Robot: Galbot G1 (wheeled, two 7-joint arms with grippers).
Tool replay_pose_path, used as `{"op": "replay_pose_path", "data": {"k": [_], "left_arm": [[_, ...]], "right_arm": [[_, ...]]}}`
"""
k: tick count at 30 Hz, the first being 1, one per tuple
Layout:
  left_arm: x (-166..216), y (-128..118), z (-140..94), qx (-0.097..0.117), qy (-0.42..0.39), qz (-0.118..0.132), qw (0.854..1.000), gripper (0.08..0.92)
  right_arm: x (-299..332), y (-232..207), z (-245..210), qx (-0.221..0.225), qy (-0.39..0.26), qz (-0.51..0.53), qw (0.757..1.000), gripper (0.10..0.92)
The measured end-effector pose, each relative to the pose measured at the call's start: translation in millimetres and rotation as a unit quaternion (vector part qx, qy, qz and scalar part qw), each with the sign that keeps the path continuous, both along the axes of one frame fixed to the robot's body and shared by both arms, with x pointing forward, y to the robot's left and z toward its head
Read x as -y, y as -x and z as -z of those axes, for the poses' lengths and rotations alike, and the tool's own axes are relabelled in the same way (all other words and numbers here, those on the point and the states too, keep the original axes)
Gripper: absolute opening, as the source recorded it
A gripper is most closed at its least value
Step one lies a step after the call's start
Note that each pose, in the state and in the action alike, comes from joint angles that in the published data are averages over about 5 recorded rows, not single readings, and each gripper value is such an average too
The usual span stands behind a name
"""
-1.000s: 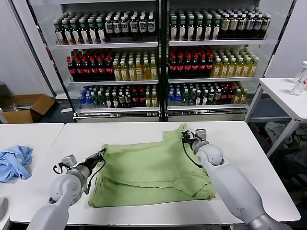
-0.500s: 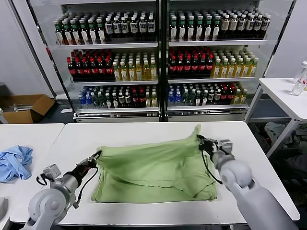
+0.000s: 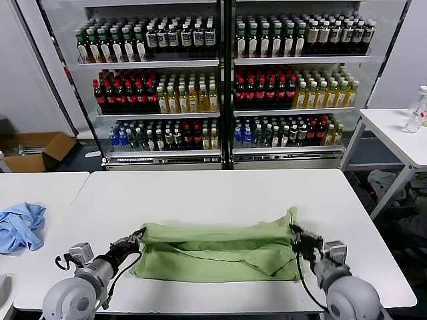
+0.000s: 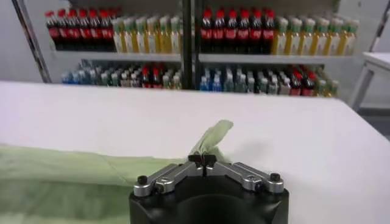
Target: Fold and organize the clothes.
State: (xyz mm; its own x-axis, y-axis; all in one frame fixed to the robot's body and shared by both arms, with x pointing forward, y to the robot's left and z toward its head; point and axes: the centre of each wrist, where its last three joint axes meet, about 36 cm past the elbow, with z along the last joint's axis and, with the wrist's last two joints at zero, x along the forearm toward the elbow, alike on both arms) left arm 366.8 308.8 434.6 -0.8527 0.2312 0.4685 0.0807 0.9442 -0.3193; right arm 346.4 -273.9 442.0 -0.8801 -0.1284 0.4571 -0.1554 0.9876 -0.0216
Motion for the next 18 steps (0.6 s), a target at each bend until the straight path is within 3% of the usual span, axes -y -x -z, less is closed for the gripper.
{"op": "replay_pose_path", "data": {"k": [10, 16, 18], "left_arm": [[30.3, 10.6, 22.4, 0.025, -0.095, -0.014, 0.995, 0.411], [48.9, 10.5, 42.2, 0.019, -0.140, -0.018, 0.990, 0.574], [53.2, 10.5, 47.3, 0.015, -0.153, -0.016, 0.988, 0.574]], "right_arm": [[-6.5, 26.5, 0.5, -0.009, 0.011, 0.006, 1.000, 0.475], [-8.6, 31.6, 1.8, -0.013, 0.014, 0.008, 1.000, 0.640], [-8.6, 31.9, 2.0, -0.013, 0.015, 0.008, 1.000, 0.692]]}}
